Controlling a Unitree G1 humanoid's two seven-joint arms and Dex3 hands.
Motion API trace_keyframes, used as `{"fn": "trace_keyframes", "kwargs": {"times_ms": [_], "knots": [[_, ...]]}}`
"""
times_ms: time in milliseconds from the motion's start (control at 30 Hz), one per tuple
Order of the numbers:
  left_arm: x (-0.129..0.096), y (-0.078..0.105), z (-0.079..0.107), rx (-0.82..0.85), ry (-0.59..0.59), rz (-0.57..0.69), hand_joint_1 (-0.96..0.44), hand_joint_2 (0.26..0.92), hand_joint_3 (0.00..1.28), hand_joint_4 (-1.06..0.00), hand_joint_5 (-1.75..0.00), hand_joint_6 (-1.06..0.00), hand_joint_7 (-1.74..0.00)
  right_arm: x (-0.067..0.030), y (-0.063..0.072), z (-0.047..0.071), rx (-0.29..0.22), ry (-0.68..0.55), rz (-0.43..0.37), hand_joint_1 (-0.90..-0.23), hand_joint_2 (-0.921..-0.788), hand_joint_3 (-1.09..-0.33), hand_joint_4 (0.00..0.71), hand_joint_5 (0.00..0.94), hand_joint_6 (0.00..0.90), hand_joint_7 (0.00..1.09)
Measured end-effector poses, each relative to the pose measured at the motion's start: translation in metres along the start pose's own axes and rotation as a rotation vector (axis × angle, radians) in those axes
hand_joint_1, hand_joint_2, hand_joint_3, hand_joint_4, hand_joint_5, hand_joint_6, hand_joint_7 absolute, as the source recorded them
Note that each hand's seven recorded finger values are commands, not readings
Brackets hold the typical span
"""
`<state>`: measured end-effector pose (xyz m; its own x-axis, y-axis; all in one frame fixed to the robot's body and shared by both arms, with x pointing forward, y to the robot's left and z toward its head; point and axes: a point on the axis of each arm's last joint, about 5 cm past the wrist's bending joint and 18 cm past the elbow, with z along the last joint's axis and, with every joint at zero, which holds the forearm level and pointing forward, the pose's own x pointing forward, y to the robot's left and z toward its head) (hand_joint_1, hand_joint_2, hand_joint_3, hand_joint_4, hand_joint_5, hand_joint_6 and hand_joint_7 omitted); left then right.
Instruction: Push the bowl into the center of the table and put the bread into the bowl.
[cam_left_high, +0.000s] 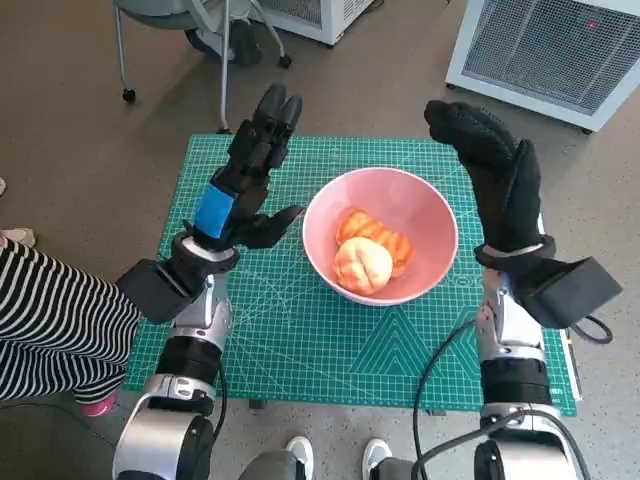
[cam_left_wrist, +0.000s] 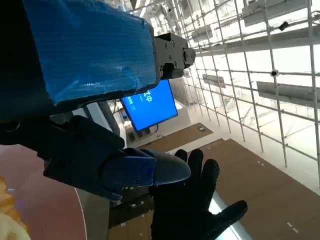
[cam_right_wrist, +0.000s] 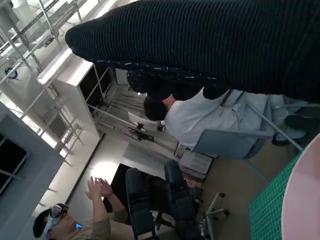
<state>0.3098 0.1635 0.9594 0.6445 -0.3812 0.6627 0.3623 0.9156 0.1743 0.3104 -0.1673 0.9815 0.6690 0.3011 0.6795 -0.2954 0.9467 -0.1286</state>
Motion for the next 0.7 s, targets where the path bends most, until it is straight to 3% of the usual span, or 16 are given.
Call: {"fn": "trace_keyframes", "kwargs": {"times_ms": [700], "knots": [[-0.0007, 0.0009, -0.0004, -0.017, -0.001, 0.004, -0.72, 0.921, 0.36, 0.0, 0.0, -0.04, -0.03, -0.0014, -0.0003, 0.0004, -0.002, -0.002, -0.002, -0.705, -0.921, -0.733, 0.137, 0.001, 0.039, 0.4]]}}
